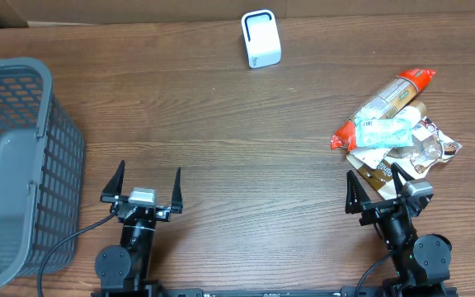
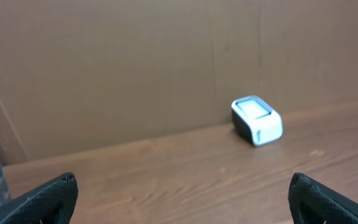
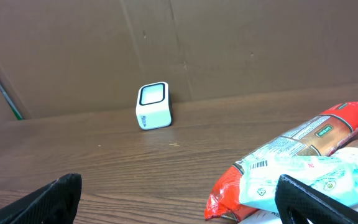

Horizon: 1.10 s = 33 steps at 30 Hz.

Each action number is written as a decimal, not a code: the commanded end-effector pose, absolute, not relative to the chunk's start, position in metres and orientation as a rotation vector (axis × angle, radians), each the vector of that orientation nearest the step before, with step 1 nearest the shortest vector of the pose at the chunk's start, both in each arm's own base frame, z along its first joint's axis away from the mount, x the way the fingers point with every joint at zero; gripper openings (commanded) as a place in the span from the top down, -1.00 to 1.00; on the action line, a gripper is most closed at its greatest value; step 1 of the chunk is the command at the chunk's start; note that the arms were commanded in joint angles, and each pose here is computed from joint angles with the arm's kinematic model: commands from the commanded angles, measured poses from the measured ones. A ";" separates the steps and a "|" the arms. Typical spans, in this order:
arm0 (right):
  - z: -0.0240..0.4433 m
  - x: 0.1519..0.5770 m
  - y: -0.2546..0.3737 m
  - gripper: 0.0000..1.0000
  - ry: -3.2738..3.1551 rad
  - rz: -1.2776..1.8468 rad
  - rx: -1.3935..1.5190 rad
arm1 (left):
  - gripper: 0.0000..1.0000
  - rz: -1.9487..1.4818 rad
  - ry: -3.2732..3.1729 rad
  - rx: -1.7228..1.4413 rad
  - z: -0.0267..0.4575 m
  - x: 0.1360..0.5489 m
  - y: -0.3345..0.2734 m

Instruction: Scan the item barcode

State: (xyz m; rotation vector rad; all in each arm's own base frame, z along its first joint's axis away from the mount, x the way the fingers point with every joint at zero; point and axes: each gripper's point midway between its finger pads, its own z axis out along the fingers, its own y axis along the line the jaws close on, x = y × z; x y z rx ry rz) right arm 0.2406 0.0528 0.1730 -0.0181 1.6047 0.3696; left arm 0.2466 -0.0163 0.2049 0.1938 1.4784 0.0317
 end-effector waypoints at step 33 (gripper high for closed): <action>0.171 0.240 0.053 -1.00 1.600 0.372 -0.016 | -0.99 0.026 1.630 0.155 0.158 0.246 -0.010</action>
